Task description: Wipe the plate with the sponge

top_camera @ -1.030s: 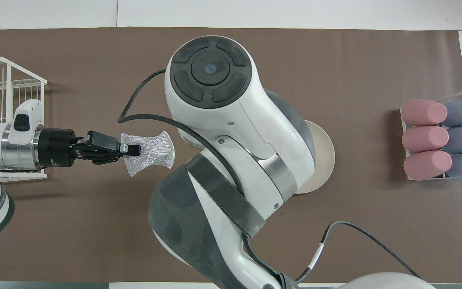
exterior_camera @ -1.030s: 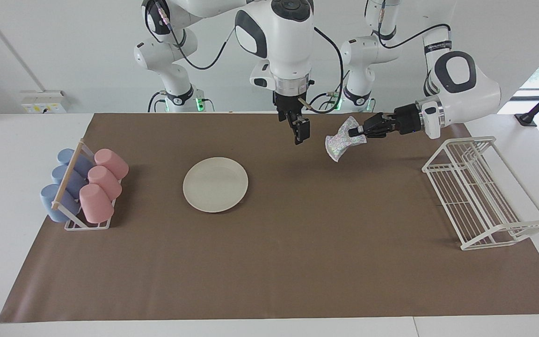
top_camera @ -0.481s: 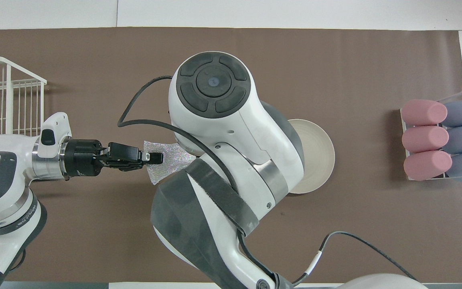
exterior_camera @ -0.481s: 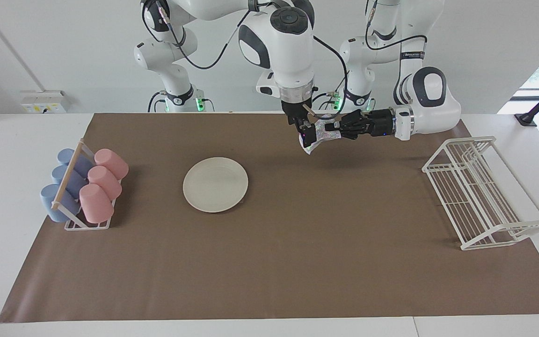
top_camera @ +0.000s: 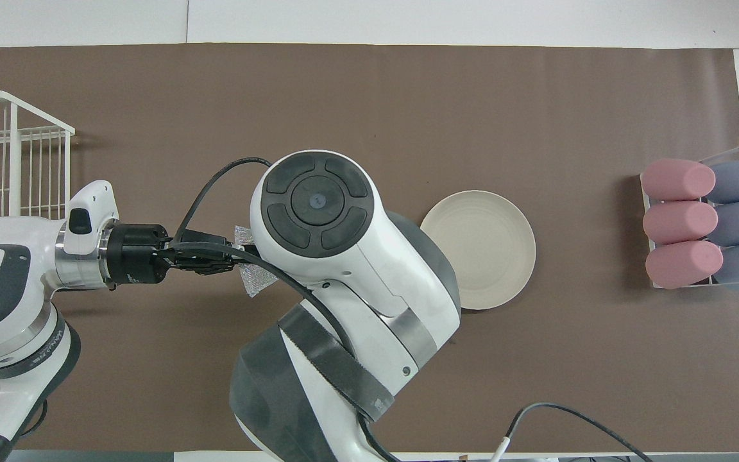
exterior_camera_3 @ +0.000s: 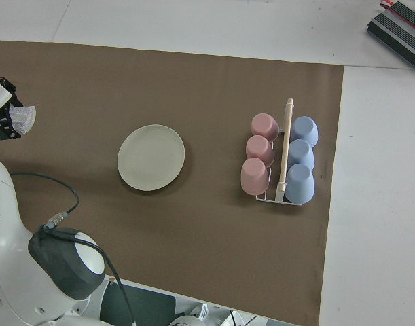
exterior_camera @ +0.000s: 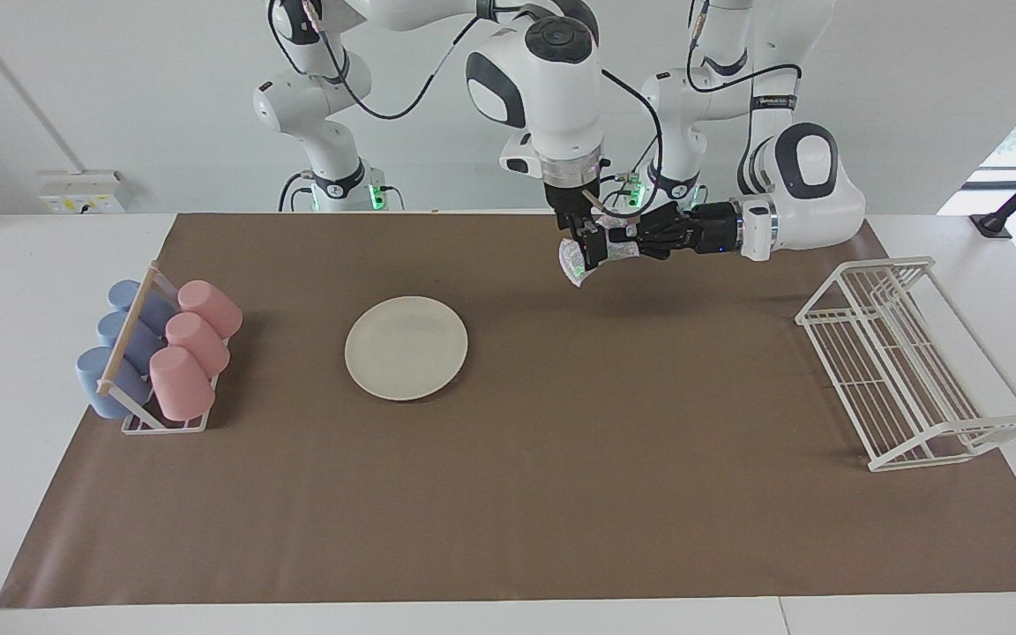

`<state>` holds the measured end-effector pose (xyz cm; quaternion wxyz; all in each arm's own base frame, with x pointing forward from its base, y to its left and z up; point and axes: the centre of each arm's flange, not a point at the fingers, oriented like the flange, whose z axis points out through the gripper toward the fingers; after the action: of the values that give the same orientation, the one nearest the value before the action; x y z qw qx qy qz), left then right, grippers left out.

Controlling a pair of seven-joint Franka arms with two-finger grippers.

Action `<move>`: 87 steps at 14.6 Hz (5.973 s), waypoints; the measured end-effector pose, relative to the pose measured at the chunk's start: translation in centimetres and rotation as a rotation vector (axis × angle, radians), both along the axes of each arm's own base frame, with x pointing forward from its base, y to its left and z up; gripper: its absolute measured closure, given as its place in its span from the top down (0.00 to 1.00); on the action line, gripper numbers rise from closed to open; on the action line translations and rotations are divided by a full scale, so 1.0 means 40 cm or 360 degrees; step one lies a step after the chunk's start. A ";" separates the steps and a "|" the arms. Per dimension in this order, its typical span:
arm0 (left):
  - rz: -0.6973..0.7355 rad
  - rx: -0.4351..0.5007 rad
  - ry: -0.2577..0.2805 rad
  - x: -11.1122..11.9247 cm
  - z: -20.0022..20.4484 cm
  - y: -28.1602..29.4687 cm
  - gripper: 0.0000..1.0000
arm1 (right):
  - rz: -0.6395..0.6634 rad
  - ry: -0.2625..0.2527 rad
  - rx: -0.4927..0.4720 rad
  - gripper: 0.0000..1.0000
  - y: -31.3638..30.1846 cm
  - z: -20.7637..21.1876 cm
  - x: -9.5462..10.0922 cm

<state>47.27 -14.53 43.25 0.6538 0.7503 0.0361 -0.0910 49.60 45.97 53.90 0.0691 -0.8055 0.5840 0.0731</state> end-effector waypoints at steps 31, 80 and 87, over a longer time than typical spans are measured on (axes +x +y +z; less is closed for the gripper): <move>-0.0036 0.0054 -0.0029 -0.032 -0.014 0.011 0.94 | 0.0053 0.0144 -0.0127 0.07 -0.212 -0.102 0.074; -0.0355 0.1593 -0.0330 0.039 0.260 0.272 1.00 | 0.0377 -0.0199 -0.0131 0.07 -0.879 -0.598 0.058; -0.0355 0.1593 -0.0330 0.039 0.260 0.272 1.00 | 0.0230 -0.0172 -0.0119 0.07 -0.740 -0.592 0.026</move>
<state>48.85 -3.63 53.65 0.2018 0.9753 -0.0699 -0.0568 50.65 16.38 30.23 0.0650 -0.8504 0.5220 0.0127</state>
